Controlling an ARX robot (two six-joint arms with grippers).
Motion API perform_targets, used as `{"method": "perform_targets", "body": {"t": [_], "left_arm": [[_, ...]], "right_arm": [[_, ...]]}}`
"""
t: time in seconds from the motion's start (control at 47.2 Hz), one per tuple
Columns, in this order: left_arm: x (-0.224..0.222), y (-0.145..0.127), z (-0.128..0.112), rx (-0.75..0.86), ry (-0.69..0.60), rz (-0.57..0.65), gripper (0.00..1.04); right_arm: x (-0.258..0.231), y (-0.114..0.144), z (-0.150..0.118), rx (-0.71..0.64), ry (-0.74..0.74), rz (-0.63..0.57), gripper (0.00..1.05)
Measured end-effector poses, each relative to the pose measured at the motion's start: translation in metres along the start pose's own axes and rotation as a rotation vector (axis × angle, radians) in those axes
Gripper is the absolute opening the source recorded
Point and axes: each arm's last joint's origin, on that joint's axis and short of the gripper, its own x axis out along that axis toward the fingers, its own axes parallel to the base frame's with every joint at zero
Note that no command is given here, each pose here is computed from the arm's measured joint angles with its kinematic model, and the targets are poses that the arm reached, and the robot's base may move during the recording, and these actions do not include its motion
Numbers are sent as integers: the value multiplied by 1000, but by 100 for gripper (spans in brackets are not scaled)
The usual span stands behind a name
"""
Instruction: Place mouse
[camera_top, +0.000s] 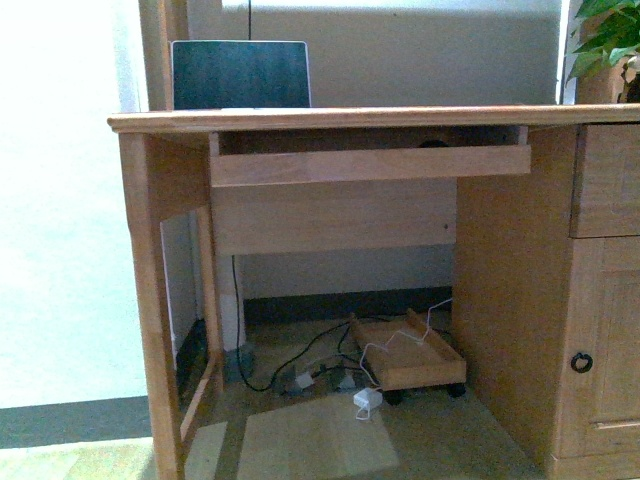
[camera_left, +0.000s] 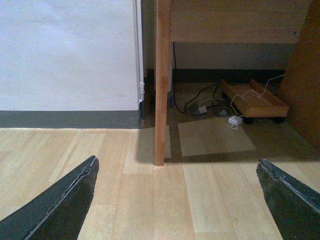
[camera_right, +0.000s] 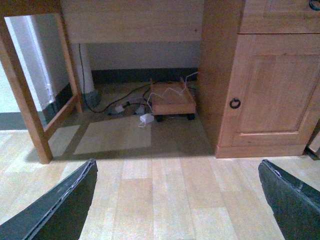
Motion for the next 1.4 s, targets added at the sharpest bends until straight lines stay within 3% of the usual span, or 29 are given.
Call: {"method": "perform_targets", "body": {"t": [1.398], "left_arm": [[0,0,0,0,0,0,97]], "right_arm": [[0,0,0,0,0,0,97]]}}
